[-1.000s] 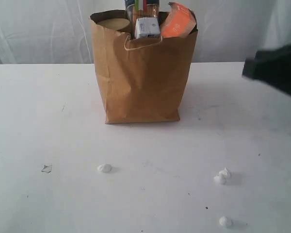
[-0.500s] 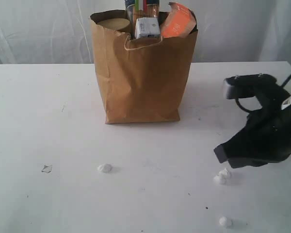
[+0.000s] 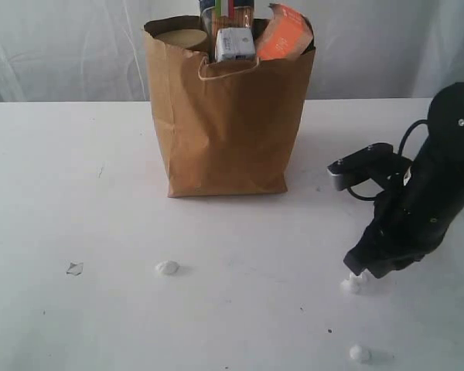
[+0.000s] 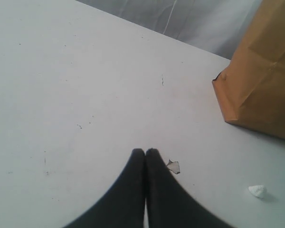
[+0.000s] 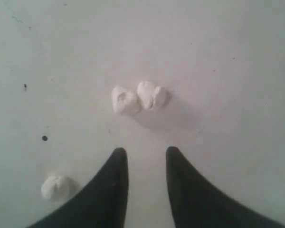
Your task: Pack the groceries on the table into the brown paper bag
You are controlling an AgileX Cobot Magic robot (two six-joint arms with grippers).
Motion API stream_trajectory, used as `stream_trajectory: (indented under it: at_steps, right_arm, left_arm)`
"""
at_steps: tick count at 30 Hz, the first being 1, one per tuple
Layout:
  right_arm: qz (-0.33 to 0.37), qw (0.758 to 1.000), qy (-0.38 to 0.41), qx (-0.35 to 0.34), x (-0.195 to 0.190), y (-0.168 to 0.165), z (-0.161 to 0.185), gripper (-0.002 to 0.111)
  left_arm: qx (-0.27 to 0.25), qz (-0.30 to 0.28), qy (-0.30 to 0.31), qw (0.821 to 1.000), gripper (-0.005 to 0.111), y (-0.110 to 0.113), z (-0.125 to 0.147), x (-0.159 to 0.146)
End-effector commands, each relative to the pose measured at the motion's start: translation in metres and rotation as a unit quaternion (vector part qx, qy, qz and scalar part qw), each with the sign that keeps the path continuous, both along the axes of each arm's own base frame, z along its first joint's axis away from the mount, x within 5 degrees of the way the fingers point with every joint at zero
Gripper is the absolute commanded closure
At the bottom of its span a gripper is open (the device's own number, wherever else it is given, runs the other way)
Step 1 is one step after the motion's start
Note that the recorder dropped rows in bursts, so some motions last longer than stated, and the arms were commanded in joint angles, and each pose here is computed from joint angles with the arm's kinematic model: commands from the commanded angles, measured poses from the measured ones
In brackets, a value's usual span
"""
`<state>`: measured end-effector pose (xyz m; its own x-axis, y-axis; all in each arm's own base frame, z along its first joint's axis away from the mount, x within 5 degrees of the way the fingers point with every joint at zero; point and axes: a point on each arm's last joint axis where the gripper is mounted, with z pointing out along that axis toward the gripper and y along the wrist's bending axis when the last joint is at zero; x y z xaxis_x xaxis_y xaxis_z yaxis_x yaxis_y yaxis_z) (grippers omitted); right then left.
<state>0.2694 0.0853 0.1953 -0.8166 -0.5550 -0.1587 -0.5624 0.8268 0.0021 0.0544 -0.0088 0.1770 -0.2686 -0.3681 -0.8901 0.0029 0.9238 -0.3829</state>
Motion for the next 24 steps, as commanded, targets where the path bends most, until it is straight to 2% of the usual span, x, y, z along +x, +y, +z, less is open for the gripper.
stream_trajectory:
  at_steps: [1,11,24]
  right_arm:
    - [-0.024,1.000,-0.014,0.003,0.010,0.002,-0.010,0.078]
    - [-0.031,0.998,-0.059,0.013,0.027,0.006,-0.025,0.078]
    - [-0.063,0.998,-0.029,0.011,0.028,0.006,-0.041,0.078]
  left_arm:
    - [-0.007,0.001,-0.001,1.000,0.107,0.000,-0.001,0.000]
    - [-0.007,0.001,-0.001,1.000,0.107,0.000,-0.001,0.000]
    - [-0.007,0.001,-0.001,1.000,0.107,0.000,-0.001,0.000]
